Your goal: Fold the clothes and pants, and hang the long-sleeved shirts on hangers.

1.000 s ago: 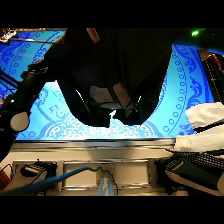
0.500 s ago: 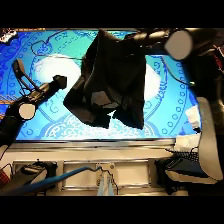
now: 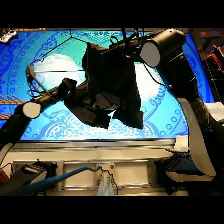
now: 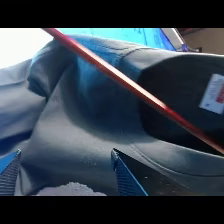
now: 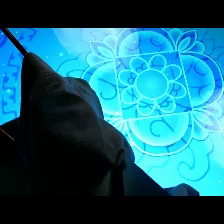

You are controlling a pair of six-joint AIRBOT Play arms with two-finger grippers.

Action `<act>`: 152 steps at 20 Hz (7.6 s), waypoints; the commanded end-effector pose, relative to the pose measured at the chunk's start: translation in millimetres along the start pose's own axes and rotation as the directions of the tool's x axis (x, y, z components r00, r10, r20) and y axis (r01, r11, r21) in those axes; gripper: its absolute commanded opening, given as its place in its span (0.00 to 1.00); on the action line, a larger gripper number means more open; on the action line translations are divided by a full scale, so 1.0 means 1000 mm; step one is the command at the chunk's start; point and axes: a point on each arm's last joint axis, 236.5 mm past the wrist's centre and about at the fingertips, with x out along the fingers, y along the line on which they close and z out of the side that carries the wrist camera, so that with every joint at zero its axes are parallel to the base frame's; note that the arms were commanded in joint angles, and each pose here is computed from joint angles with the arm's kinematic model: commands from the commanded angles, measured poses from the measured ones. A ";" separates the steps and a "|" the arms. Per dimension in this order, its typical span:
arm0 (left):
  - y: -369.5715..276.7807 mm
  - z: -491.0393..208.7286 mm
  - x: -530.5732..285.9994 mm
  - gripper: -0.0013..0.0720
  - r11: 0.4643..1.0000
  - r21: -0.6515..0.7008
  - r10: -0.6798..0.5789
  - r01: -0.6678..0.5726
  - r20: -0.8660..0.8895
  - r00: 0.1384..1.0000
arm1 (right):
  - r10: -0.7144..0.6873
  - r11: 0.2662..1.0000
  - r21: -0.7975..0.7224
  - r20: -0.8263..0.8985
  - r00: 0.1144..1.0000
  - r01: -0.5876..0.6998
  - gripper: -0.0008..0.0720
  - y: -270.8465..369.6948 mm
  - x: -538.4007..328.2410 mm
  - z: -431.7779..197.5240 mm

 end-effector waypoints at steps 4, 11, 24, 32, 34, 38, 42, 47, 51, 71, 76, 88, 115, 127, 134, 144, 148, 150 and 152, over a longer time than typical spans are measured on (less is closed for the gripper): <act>-0.002 -0.023 0.045 0.88 0.970 -0.241 -0.025 0.024 -0.001 1.000 | 0.009 1.000 -0.014 0.031 0.999 -0.009 0.04 0.005 -0.011 0.010; -0.053 -0.024 0.056 0.76 0.967 -0.234 -0.124 0.105 -0.070 0.990 | 0.012 0.999 -0.039 0.057 0.998 -0.010 0.04 0.005 -0.025 0.015; -0.108 0.036 0.038 0.91 0.893 -0.214 -0.412 0.397 -0.032 0.911 | 0.010 0.998 -0.066 0.056 0.998 -0.006 0.04 0.004 -0.028 0.015; -0.080 0.030 0.071 0.90 0.883 -0.325 -0.370 0.339 -0.039 0.928 | 0.066 0.997 -0.044 0.106 0.992 -0.062 0.04 0.018 -0.029 0.027; -0.075 0.027 0.079 0.90 0.883 -0.331 -0.365 0.332 -0.040 0.930 | 0.082 0.996 -0.038 0.126 0.989 -0.078 0.04 0.021 -0.030 0.032; -0.066 0.036 0.094 0.89 0.848 -0.401 -0.371 0.345 0.013 0.928 | 0.124 0.992 -0.022 0.127 0.984 -0.122 0.04 0.031 -0.031 0.032; -0.061 0.048 0.100 0.46 0.820 -0.434 -0.380 0.372 0.074 0.922 | 0.135 0.991 -0.019 0.121 0.983 -0.133 0.04 0.034 -0.031 0.031; -0.043 0.078 0.091 0.04 0.826 -0.404 -0.383 0.393 0.109 0.917 | 0.114 0.993 -0.051 0.082 0.990 -0.110 0.04 0.029 -0.030 0.021; -0.024 0.101 0.080 0.04 0.842 -0.360 -0.382 0.401 0.127 0.916 | 0.104 0.992 -0.081 0.065 0.992 -0.099 0.04 0.026 -0.029 0.017; -0.052 0.031 0.086 0.78 0.901 0.272 -0.333 0.338 -0.065 0.941 | 0.096 0.992 -0.083 0.069 0.993 -0.090 0.04 0.024 -0.029 0.018; -0.062 0.041 0.084 0.92 0.909 0.295 -0.302 0.294 -0.019 0.953 | 0.102 0.992 -0.081 0.075 0.992 -0.096 0.04 0.026 -0.029 0.020; -0.055 0.072 0.108 0.80 0.966 0.245 -0.128 0.081 0.181 0.975 | 0.187 0.982 -0.055 0.093 0.978 -0.182 0.04 0.046 -0.045 0.023; 0.015 0.164 0.063 0.04 0.954 0.044 -0.300 0.297 0.154 0.941 | 0.137 0.981 -0.144 0.069 0.988 -0.126 0.03 0.032 -0.089 0.012; 0.040 0.213 0.033 0.04 0.938 -0.068 -0.310 0.341 0.282 0.908 | 0.082 0.960 -0.257 -0.129 0.988 -0.114 0.03 0.018 -0.103 -0.037; 0.003 0.217 0.015 0.04 0.897 0.242 -0.422 0.370 0.219 0.880 | -0.047 0.956 -0.293 -0.208 0.977 -0.016 0.03 -0.012 -0.100 -0.055; 0.004 0.214 0.015 0.03 0.747 0.657 -0.201 0.100 0.080 0.976 | -0.175 0.938 -0.340 -0.301 0.937 0.066 0.03 -0.042 -0.092 -0.074; -0.053 0.210 0.015 0.03 0.617 0.779 -0.253 0.113 0.060 0.966 | -0.184 0.931 -0.360 -0.334 0.925 0.055 0.03 -0.043 -0.070 -0.080; -0.072 0.175 0.025 0.03 0.540 0.825 -0.234 0.167 -0.044 0.971 | -0.204 0.926 -0.369 -0.319 0.925 0.077 0.03 -0.047 -0.059 -0.076; -0.088 0.137 0.031 0.03 0.531 0.812 -0.223 0.244 -0.144 0.964 | -0.263 0.914 -0.376 -0.263 0.928 0.152 0.03 -0.061 -0.054 -0.062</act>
